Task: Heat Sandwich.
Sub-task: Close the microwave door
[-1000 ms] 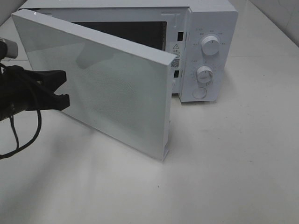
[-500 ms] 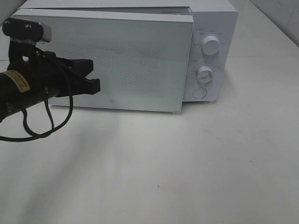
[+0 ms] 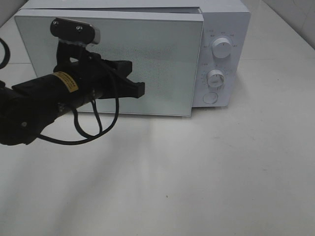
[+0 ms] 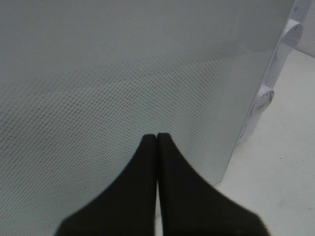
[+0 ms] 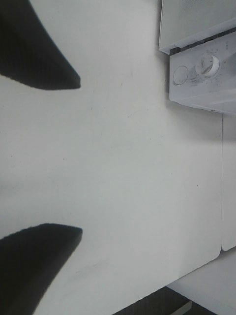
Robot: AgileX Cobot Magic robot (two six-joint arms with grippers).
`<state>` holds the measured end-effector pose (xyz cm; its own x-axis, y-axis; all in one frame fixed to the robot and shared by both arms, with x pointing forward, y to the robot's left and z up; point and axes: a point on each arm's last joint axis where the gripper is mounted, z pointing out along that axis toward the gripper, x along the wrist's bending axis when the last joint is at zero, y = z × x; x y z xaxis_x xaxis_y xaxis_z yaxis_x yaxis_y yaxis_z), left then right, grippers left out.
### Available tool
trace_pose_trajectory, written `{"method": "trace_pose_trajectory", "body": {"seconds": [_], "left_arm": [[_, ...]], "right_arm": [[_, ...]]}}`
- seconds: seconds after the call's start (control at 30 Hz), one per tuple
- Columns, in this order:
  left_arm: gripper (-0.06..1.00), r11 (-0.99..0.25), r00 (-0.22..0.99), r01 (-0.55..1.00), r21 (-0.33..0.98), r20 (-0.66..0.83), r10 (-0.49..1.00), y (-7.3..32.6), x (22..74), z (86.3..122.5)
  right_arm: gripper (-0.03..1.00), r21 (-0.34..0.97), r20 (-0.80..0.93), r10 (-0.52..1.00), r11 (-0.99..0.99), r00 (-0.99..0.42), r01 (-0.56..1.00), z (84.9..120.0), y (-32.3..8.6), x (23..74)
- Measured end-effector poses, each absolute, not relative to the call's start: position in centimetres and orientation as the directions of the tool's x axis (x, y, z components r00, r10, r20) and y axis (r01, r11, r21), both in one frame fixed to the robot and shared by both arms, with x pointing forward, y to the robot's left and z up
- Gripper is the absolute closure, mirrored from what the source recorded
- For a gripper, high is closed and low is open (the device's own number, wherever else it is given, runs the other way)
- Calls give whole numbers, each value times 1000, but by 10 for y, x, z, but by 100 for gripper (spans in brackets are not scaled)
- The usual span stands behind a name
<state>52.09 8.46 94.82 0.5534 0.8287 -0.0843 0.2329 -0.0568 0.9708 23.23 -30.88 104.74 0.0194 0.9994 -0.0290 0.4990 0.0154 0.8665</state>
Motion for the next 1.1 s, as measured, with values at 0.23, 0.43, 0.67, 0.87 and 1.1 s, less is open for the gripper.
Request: {"method": "trace_pose_trajectory", "body": {"seconds": [0.23,0.43,0.67,0.87,1.1], "left_arm": [[94,-47,582,212,976,-87,809,59,531,947],[94,-41,599,203,978,-91,796,42,537,946],[94,-45,602,213,976,-95,793,31,547,945],[94,-29,600,203,979,-101,794,22,557,947],[94,-35,600,220,975,-107,793,12,566,943]], "right_arm": [[24,866,-29,999,15,19,499,1047,-309,232],[24,866,-29,999,15,19,499,1047,-309,232],[24,866,-29,999,15,19,499,1047,-309,232],[24,866,-29,999,15,19,499,1047,-309,232],[24,866,-29,999,15,19,499,1047,-309,232]]}}
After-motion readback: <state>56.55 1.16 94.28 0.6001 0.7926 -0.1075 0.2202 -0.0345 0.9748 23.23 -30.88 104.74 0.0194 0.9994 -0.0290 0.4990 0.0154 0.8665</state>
